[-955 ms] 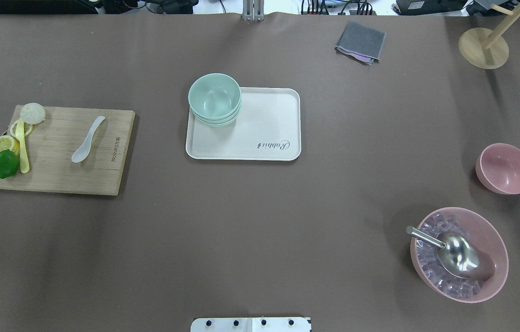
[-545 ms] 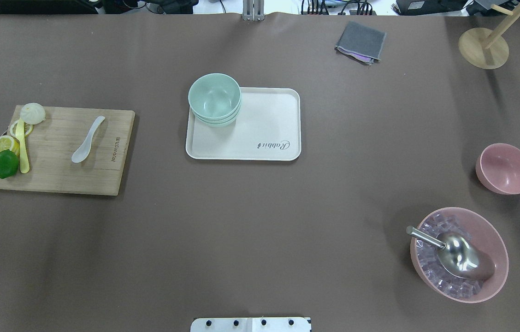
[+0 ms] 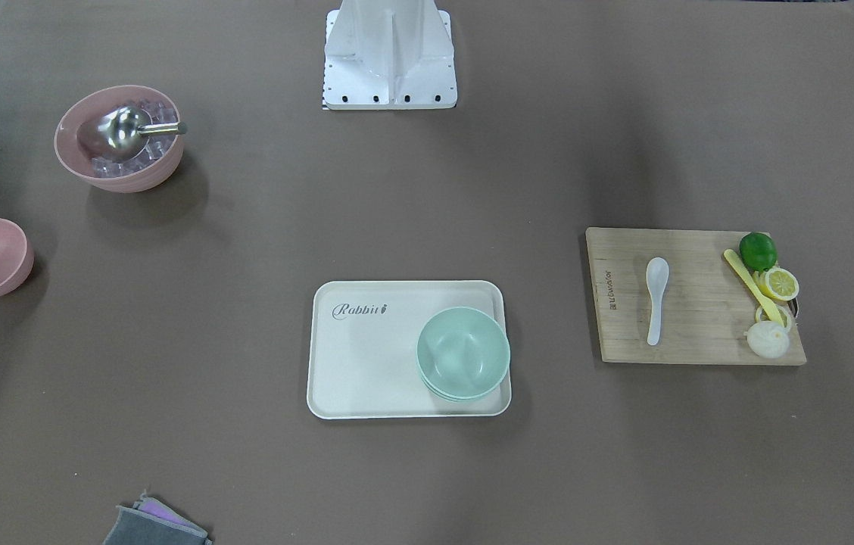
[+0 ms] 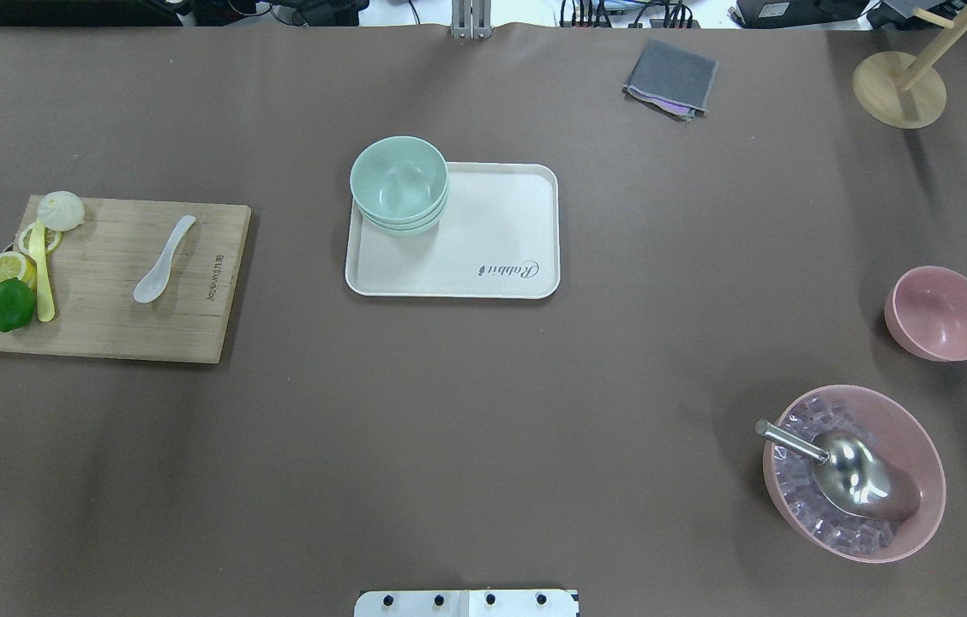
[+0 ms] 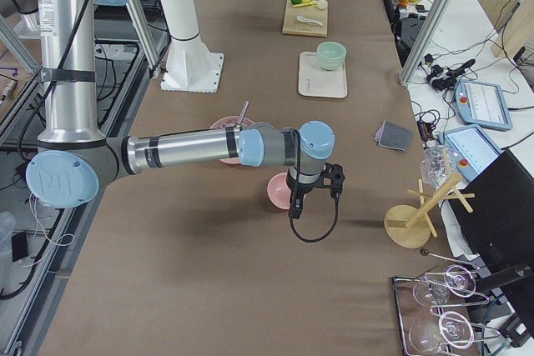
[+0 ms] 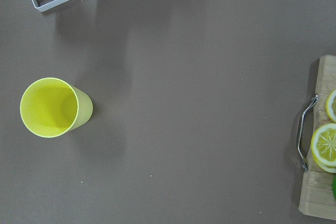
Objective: Stack pink bowl on green and place spoon
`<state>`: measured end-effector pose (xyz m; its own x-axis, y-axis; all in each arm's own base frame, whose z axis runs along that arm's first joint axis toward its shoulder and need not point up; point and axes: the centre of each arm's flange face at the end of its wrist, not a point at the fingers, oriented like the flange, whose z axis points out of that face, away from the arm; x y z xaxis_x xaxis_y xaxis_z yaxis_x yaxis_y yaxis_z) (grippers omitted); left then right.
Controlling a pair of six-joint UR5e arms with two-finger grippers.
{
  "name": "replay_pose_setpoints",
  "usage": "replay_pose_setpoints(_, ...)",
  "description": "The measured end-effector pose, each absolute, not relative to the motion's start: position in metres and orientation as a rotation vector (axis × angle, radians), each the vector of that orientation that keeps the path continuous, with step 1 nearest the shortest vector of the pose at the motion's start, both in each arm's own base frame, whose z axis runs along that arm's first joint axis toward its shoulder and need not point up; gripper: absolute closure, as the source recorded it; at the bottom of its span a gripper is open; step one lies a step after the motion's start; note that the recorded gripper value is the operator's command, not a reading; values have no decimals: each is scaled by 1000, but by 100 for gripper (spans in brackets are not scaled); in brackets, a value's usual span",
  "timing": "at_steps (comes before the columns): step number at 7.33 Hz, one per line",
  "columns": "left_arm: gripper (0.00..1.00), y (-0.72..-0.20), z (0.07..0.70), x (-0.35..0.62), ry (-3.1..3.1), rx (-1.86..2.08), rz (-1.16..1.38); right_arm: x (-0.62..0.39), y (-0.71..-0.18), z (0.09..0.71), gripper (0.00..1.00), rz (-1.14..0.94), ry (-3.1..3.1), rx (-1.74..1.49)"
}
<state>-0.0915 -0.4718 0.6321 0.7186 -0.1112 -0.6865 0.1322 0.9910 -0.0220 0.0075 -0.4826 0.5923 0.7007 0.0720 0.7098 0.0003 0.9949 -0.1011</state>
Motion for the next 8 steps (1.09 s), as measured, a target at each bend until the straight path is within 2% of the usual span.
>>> replay_pose_setpoints(8, 2, -475, 628, -91, 757, 34, -131, 7, -483, 591, 0, 39, -795, -95)
